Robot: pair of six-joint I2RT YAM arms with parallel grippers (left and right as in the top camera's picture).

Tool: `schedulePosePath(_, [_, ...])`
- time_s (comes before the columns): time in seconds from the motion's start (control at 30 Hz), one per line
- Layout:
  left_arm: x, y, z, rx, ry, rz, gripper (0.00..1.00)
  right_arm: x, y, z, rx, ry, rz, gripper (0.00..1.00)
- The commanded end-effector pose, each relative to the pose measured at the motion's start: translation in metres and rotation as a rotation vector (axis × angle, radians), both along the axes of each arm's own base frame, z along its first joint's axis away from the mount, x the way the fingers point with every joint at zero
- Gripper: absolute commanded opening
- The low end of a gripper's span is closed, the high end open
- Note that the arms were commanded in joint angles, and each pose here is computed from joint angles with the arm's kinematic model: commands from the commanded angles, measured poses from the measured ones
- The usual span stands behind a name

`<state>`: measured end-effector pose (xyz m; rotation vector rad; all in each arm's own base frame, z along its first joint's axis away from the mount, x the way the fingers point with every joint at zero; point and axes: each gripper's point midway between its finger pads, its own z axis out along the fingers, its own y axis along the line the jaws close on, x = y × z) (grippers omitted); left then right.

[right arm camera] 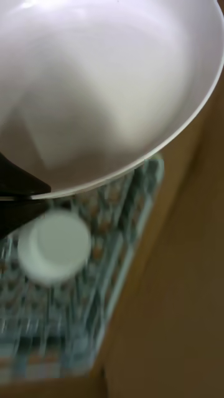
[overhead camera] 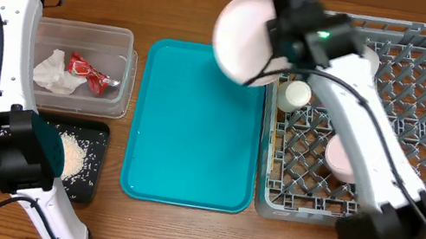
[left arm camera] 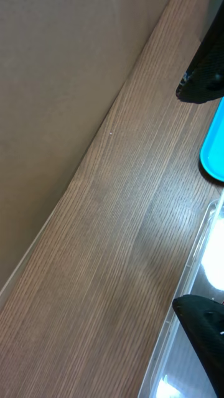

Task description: Sort waste into correct bins and load items into the dishwasher

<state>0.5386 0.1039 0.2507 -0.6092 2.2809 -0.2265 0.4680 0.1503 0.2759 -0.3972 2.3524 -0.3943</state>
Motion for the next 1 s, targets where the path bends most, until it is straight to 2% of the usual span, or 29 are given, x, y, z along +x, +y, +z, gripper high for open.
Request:
schedulePosePath(0.0, [0.005,-0.001,0.004,-0.016,-0.015,0.003,1.00,-0.012,-0.053,0.057,-0.256,-0.140,-0.145,0.04])
schedulePosePath(0.13, [0.005,-0.001,0.004,-0.016,-0.014,0.004,1.00,-0.031,-0.083,0.063,-0.436,-0.089,-0.206,0.04])
schedulePosePath(0.27, [0.005,-0.001,0.004,-0.016,-0.014,0.004,1.00,-0.045,-0.100,0.053,-0.494,-0.002,-0.223,0.04])
schedulePosePath(0.63, [0.005,-0.001,0.004,-0.016,-0.014,0.003,1.00,-0.074,-0.150,0.032,-0.406,0.104,-0.439,0.04])
schedulePosePath(0.8, [0.005,-0.001,0.004,-0.016,-0.014,0.003,1.00,-0.082,-0.153,0.021,-0.339,0.155,-0.464,0.04])
schedulePosePath(0.97, [0.005,-0.001,0.004,-0.016,-0.014,0.003,1.00,-0.085,-0.161,0.019,-0.350,0.176,-0.485,0.04])
